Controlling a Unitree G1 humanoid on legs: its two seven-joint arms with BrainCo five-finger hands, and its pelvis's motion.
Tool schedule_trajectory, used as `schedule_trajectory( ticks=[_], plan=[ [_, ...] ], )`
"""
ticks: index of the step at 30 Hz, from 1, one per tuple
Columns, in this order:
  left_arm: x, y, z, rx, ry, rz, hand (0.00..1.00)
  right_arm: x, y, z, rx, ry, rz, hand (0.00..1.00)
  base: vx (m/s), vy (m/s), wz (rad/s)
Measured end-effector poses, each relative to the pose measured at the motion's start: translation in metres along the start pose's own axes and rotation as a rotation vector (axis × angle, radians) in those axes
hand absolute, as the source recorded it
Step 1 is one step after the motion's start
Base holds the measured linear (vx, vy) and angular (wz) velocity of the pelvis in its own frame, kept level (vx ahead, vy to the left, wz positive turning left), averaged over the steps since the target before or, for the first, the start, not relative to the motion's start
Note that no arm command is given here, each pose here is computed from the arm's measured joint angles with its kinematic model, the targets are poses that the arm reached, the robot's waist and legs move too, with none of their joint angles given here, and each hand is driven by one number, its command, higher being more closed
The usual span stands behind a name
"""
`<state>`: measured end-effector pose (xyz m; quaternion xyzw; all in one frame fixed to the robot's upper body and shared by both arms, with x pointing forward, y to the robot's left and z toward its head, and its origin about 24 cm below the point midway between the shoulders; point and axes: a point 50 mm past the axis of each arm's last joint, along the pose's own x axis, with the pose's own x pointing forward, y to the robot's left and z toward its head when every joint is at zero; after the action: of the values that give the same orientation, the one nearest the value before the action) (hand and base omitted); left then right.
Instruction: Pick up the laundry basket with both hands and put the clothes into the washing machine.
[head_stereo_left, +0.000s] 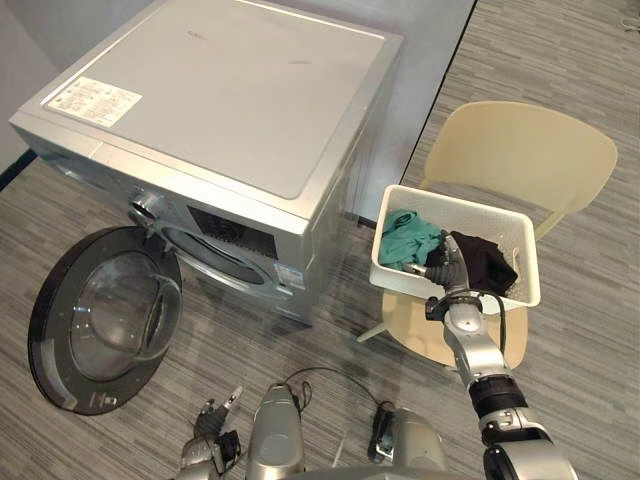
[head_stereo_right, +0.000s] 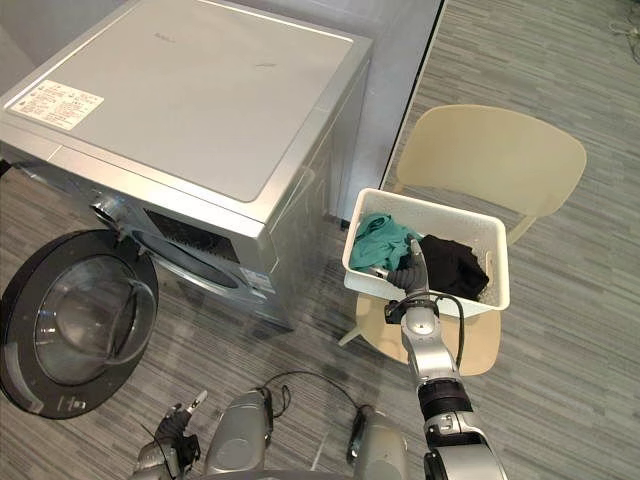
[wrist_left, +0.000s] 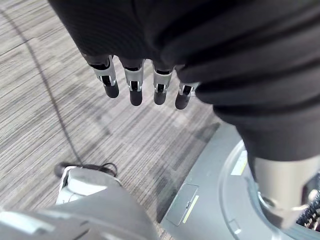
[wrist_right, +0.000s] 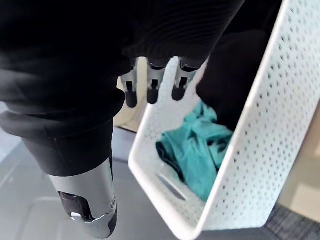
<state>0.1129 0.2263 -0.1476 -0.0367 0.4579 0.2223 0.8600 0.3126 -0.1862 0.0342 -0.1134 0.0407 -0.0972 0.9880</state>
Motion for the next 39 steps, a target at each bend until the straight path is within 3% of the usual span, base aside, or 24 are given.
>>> schedule_trajectory(
  ticks=[6, 12, 23, 27, 31, 34, 39],
  plan=[
    [-0.004, 0.003, -0.015, -0.006, 0.047, -0.002, 0.00, -0.006, -0.036, 0.002, 0.007, -0.033, -0.110, 0.00, -0.04, -0.161, 0.19],
    [-0.011, -0.008, -0.035, 0.055, 0.109, -0.063, 0.00, -0.011, -0.087, -0.007, -0.131, 0.000, -0.239, 0.00, -0.05, 0.090, 0.00],
    [-0.007, -0.006, -0.024, 0.160, 0.064, -0.106, 0.00, 0.021, -0.099, 0.004, -0.252, 0.052, -0.253, 0.00, -0.10, 0.117, 0.21],
    [-0.008, -0.005, -0.026, 0.142, 0.072, -0.101, 0.00, 0.034, -0.085, 0.011, -0.280, 0.062, -0.183, 0.00, -0.07, -0.012, 0.28],
    [-0.009, -0.003, -0.028, 0.038, 0.078, -0.071, 0.00, 0.039, -0.083, 0.003, -0.298, 0.120, -0.148, 0.00, -0.03, -0.063, 0.30],
    [-0.007, -0.003, -0.024, 0.010, 0.064, -0.065, 0.00, 0.054, -0.093, 0.026, -0.307, 0.094, -0.170, 0.00, 0.01, -0.060, 0.17],
    [-0.003, -0.021, 0.001, -0.037, -0.029, -0.101, 0.00, 0.083, -0.127, 0.110, -0.298, -0.046, -0.275, 0.00, 0.02, -0.038, 0.11]
  ],
)
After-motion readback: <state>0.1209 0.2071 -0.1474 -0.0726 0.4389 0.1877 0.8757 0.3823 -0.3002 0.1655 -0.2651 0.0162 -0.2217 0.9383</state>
